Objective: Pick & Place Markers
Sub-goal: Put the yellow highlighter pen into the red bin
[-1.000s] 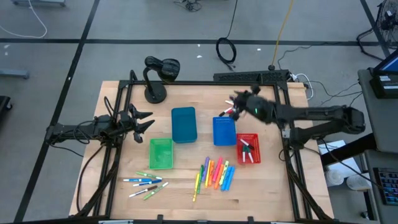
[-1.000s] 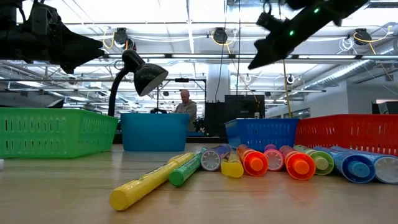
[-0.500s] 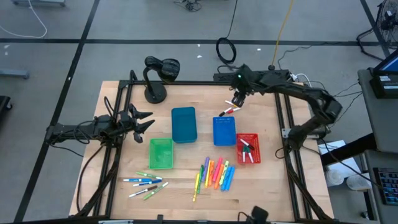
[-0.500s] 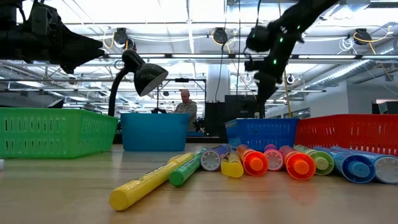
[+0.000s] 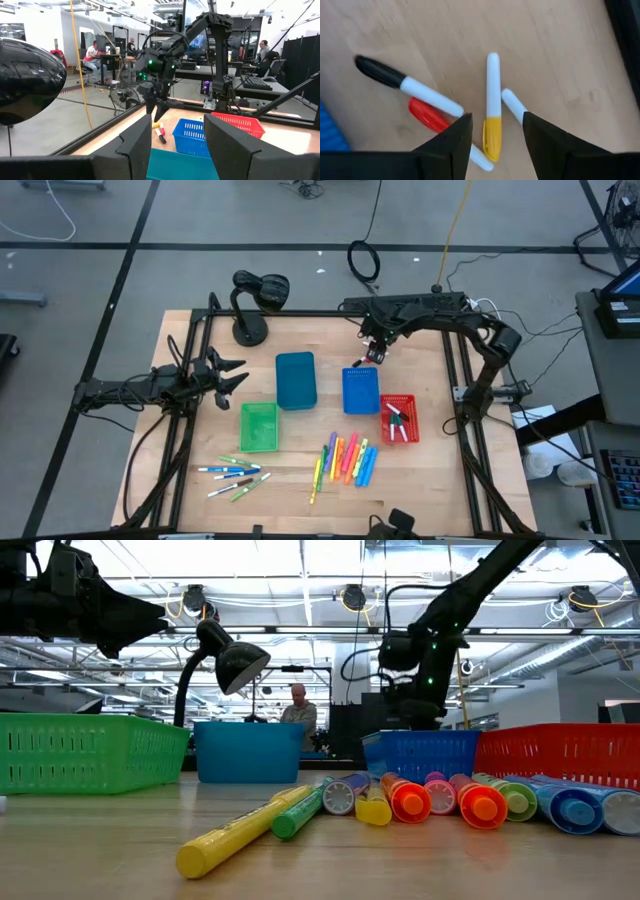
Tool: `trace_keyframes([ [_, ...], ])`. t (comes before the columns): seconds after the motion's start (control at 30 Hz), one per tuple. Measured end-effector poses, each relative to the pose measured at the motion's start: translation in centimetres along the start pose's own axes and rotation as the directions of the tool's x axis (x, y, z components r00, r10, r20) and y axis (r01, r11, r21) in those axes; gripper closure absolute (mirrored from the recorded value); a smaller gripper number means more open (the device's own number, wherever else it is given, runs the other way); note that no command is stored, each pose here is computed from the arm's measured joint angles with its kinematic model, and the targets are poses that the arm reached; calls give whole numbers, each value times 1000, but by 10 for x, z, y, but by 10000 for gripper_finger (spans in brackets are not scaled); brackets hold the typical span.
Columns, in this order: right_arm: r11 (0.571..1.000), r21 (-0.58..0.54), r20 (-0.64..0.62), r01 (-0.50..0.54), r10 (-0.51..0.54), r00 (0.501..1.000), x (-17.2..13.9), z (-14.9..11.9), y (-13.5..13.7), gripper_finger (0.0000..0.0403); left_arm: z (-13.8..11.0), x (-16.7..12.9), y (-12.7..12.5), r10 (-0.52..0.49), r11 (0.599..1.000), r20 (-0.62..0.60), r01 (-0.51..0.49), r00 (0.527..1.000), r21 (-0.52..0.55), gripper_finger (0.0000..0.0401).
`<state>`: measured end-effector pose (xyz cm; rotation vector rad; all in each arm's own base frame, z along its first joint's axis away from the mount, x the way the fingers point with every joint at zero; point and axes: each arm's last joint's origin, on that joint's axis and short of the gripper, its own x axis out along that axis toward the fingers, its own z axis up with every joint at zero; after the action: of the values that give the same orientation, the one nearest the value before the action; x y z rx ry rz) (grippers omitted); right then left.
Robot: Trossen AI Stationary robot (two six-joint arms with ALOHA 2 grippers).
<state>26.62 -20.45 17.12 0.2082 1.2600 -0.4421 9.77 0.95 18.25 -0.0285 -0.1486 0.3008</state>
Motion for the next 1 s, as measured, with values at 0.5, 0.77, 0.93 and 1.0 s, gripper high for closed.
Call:
trace_keyframes([
  [0.5, 1000, -6, -5, 0, 0, 1000, 21, -6, 1, 243, 0, 0, 0, 0, 1000, 0, 0, 1000, 0, 217],
  [0.77, 1000, 2, -34, 4, -4, 999, 28, -17, 0, 243, 0, 0, 0, 0, 1000, 0, 0, 1000, 0, 217],
  [0.93, 1000, 11, -46, 2, -1, 999, 28, -19, -2, 247, 0, 0, 0, 0, 1000, 0, 0, 1000, 0, 217],
  [1.0, 1000, 1, -55, 25, -25, 998, 29, -20, -3, 255, 0, 0, 0, 0, 1000, 0, 0, 1000, 0, 217],
])
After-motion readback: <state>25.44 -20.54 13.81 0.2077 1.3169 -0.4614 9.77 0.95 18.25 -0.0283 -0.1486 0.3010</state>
